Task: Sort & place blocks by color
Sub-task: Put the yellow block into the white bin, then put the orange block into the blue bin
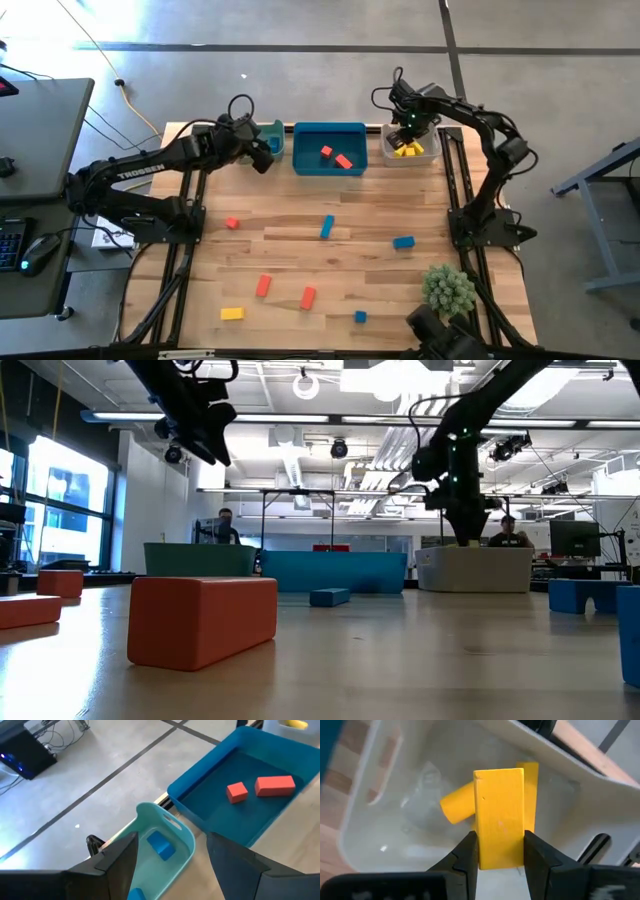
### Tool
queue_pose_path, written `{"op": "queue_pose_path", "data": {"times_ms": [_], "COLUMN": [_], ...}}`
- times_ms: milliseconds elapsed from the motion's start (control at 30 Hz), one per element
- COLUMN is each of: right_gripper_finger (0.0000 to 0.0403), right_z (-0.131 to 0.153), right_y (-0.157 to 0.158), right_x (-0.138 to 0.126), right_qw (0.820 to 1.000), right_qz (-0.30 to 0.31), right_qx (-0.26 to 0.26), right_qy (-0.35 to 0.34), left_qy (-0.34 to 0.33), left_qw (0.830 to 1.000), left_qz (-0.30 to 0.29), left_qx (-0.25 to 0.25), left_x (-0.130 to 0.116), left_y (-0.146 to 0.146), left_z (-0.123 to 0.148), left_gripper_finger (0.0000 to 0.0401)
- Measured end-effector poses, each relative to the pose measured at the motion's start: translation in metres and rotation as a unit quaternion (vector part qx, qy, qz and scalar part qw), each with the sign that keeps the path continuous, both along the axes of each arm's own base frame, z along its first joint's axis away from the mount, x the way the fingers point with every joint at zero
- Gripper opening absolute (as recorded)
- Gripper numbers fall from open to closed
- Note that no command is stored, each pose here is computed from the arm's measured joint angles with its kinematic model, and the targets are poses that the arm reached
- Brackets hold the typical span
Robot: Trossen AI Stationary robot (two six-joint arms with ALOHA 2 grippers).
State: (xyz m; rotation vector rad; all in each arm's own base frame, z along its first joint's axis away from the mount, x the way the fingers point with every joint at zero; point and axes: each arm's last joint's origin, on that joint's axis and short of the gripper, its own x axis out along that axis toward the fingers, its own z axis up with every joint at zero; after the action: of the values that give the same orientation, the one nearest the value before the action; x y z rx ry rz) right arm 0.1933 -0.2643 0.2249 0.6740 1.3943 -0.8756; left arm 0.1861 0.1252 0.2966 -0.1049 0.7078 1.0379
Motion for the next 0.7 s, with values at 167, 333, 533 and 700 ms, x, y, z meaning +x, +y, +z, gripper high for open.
{"op": "queue_pose_path", "data": {"times_ms": [167, 333, 533, 700], "right_gripper_finger": [0.0101, 0.0191, 0.0231, 0.0234], "right_z": [-0.0105, -0.0107, -0.0105, -0.0090], "right_y": [-0.0028, -0.0031, -0.0003, 0.0038], "right_x": [0.0022, 0.0018, -0.0003, 0.0001], "right_qw": [1.000, 1.000, 0.999, 0.998], "right_qz": [0.009, 0.010, -0.021, -0.047], "right_qx": [0.015, 0.008, 0.018, 0.040], "right_qy": [0.013, 0.025, 0.033, 0.019], "left_qy": [-0.011, -0.021, -0.057, -0.099], "left_qw": [1.000, 1.000, 0.997, 0.992], "left_qz": [0.013, 0.010, 0.003, 0.007], "left_qx": [-0.006, -0.015, -0.048, -0.084], "left_x": [-0.0020, -0.0025, -0.0009, 0.0005], "left_y": [0.0032, 0.0046, 0.0034, 0.0021], "left_z": [0.0000, -0.0001, -0.0007, -0.0011], "left_gripper_finger": [0.0227, 0.0227, 0.0227, 0.0227]}}
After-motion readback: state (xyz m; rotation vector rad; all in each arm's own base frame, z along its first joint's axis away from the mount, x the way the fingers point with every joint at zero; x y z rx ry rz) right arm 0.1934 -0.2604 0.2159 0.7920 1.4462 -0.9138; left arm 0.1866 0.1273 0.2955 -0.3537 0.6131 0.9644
